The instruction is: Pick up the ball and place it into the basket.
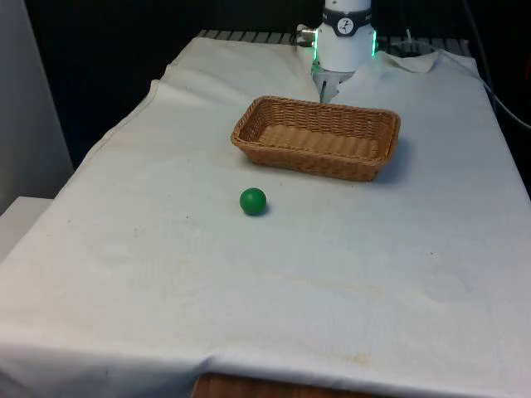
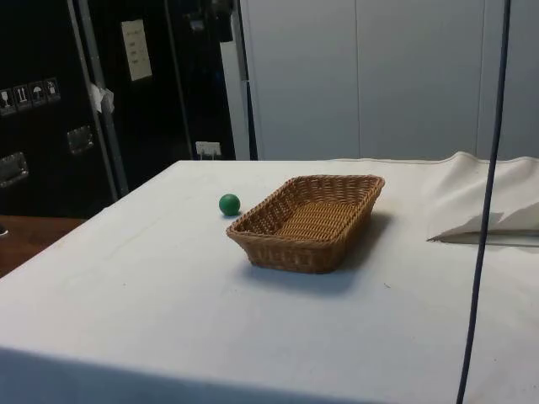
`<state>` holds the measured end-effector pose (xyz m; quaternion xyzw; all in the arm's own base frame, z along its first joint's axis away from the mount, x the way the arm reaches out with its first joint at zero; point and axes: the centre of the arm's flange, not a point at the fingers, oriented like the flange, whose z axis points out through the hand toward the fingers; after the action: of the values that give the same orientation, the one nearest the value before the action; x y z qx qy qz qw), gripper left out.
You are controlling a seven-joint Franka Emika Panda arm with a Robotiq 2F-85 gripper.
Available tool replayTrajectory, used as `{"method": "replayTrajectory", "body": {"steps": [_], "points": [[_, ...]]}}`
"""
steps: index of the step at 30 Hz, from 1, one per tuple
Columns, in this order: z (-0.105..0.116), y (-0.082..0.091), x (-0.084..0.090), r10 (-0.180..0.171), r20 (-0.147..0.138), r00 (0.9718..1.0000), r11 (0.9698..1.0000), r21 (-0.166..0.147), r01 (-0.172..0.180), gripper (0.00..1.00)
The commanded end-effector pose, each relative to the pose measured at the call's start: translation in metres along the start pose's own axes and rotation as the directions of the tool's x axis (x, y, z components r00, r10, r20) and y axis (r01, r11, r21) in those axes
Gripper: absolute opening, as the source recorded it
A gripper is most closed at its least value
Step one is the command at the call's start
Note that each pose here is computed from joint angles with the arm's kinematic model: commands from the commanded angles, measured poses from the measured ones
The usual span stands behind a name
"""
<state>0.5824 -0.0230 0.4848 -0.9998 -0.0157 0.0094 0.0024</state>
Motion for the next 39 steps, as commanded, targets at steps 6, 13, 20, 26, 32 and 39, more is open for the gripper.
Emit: {"method": "replayTrajectory", "body": {"steps": [6,13,20,26,32,39], "points": [[0.003,0.014,0.007,-0.010,-0.021,0.9997,0.9999,-0.003,0.010,1.00],[0.012,0.033,0.013,-0.015,-0.046,0.9988,0.9998,-0.013,0.014,1.00],[0.025,0.055,0.015,-0.014,-0.066,0.9977,0.9998,-0.011,0.013,1.00],[0.043,0.069,0.014,-0.008,-0.072,0.9974,0.9999,-0.013,0.008,1.00],[0.066,0.085,0.013,-0.003,-0.097,0.9953,1.0000,-0.003,0.003,1.00],[0.087,0.092,0.014,0.007,-0.106,0.9943,1.0000,0.000,-0.007,1.00]]}}
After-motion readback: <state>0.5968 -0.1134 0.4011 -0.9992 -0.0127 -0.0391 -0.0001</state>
